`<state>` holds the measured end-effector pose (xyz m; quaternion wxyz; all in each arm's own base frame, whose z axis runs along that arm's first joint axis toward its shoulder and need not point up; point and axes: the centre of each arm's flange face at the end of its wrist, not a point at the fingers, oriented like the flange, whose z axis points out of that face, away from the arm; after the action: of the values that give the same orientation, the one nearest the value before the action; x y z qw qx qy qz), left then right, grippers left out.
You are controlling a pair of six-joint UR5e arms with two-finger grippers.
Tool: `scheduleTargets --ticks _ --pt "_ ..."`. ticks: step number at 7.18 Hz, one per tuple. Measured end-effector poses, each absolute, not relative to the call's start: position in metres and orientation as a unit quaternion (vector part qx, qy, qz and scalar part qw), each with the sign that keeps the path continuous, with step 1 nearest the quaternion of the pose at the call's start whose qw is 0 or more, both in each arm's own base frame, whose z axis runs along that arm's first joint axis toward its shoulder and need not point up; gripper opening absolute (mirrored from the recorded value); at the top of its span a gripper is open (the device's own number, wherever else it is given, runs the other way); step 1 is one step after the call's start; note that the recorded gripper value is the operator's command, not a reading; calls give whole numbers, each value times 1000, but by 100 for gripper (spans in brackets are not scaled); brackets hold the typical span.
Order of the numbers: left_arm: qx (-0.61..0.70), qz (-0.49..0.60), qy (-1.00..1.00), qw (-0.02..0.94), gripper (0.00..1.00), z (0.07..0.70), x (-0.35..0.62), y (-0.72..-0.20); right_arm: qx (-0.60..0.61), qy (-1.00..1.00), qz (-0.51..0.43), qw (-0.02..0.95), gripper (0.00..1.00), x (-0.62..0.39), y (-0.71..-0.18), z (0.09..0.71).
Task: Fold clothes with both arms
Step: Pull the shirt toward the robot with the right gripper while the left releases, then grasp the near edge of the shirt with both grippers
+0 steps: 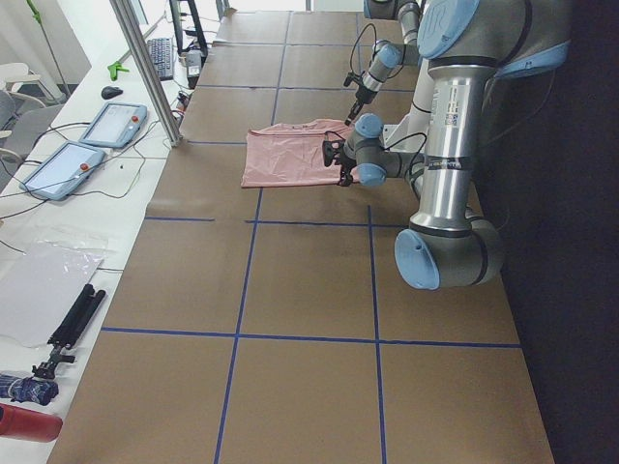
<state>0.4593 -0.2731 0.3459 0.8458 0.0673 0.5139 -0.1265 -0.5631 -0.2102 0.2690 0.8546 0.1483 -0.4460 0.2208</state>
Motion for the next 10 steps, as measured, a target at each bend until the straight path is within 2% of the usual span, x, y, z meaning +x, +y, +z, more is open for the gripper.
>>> scheduleTargets --ticks 2,4,6,10 --pt "52 -118 513 849 61 342 468 -253 149 -446 222 854 0 -563 -211 269" --pt "36 -108 511 852 52 340 480 -231 149 -446 222 854 0 -562 -212 269" --pt "30 -99 511 853 48 339 487 -220 150 -446 223 854 0 -562 -213 269" --pt "17 -79 513 854 47 336 502 -197 150 -445 223 854 0 -562 -213 269"
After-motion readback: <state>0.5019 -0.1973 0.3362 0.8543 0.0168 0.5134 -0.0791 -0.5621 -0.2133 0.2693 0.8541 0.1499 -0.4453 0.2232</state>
